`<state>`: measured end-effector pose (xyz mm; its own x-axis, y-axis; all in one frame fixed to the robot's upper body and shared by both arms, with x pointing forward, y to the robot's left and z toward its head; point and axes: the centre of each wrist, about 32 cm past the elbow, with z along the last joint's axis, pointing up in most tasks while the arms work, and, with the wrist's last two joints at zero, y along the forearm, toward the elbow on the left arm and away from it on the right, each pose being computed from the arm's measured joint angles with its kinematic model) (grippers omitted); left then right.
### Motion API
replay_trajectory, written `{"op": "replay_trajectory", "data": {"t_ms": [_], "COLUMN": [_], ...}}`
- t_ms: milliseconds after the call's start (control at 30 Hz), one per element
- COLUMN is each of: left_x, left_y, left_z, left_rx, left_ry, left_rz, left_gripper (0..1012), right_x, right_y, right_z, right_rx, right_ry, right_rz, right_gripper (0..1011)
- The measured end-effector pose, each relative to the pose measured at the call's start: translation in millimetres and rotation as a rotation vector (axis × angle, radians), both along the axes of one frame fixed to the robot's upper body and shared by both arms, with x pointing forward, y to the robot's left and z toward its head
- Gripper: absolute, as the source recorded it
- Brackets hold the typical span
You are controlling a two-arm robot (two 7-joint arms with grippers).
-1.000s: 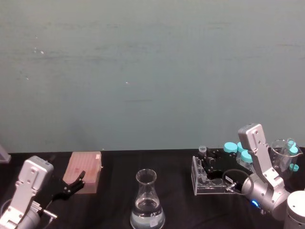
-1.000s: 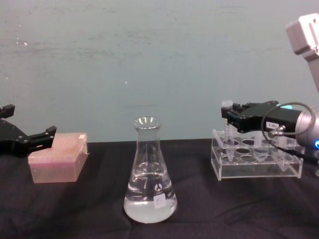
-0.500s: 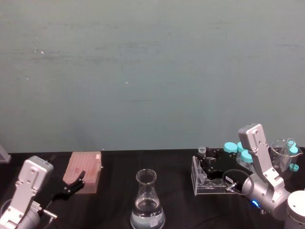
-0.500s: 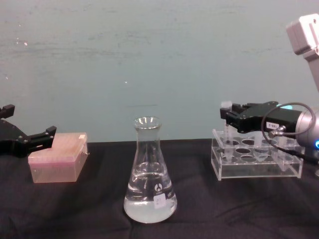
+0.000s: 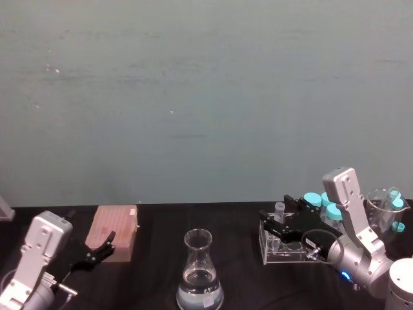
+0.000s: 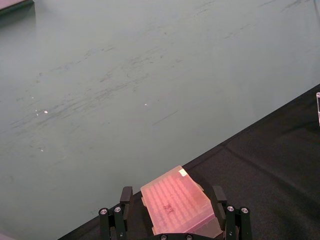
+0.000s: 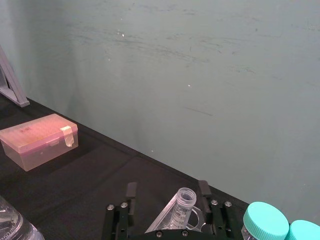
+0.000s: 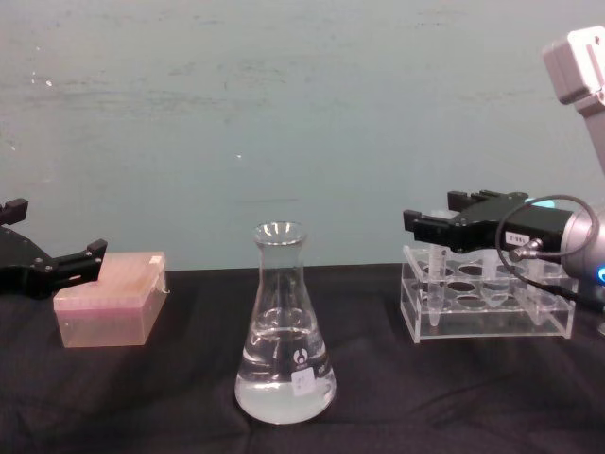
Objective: Pour the liquid from the test tube into the beaker using one hand.
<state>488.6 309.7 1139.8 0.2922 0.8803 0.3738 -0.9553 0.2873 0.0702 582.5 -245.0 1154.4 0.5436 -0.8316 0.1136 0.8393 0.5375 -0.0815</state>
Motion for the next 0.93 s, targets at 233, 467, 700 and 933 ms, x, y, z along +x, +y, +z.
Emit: {"op": "replay_trajectory", "data": {"t_ms": [233, 467, 700, 933], "left_x": [0.0, 0.0, 0.0, 0.0], "left_y": [0.0, 0.0, 0.0, 0.0], "left_z": [0.0, 0.0, 0.0, 0.0], "left_rx": [0.0, 0.0, 0.0, 0.0], "left_ry": [0.0, 0.0, 0.0, 0.0], "left_rz": [0.0, 0.0, 0.0, 0.0], "left_gripper": [1000, 1000, 1000, 1000], "right_x": [-0.1, -0.1, -0.1, -0.1], "right_y": [0.1, 0.1, 0.2, 0.1], "right_z": [0.1, 0.1, 0.2, 0.2], "right_rx": [0.0, 0.0, 0.0, 0.0], "right_ry": [-0.001, -0.001, -0.001, -0.001], "right_rz": [0.0, -0.001, -0.001, -0.001], "right_gripper": [940, 1000, 1000, 1000]}}
